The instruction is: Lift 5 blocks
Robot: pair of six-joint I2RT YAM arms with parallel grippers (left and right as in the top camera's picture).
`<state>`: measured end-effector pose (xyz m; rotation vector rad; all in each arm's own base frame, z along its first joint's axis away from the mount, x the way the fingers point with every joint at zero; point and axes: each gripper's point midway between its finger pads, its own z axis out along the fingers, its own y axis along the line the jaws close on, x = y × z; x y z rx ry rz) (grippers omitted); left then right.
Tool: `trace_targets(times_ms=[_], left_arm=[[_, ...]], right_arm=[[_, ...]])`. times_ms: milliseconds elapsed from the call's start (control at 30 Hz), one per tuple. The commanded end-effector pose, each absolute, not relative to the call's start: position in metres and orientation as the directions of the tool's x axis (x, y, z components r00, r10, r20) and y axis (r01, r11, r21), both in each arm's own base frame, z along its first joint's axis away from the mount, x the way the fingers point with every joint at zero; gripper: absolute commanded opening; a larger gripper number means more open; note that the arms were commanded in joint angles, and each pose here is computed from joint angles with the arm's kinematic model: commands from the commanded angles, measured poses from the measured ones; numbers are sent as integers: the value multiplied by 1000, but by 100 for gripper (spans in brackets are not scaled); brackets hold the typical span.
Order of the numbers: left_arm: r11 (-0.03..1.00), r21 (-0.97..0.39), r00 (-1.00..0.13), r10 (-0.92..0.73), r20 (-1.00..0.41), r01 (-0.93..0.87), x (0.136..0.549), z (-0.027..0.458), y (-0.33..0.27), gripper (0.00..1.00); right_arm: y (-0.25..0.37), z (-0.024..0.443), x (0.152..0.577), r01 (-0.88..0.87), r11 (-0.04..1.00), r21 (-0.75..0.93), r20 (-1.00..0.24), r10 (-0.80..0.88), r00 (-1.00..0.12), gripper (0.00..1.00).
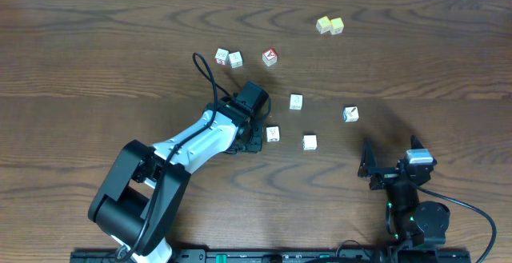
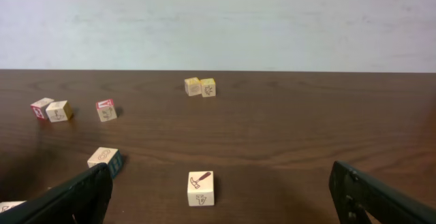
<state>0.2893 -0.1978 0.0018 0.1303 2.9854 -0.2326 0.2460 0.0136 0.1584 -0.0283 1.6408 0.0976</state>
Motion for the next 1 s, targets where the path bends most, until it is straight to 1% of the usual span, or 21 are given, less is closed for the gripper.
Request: trace_targets(times_ms=[0,300,467,600,967], left_arm=[[980,-187,-986,46,-158,75,295,5,-206,33],[972,-217,-979,48,-198,91,303,8,-216,33],[968,-214,-976,85,-202,129,297,7,-224,33],[976,-172,-967,94,-236,136,301,7,-222,33],[971,-190,-959,88,-268,142,308,10,-227,33]], right_arm=[[13,158,246,-73,996,53,-996,47,-73,99],[13,158,246,-73,996,53,-996,47,-73,99],[13,158,246,-73,996,53,-996,47,-73,99],[13,158,246,-73,996,53,-996,48,-73,99],[13,158,246,-73,996,53,-996,47,-73,99]])
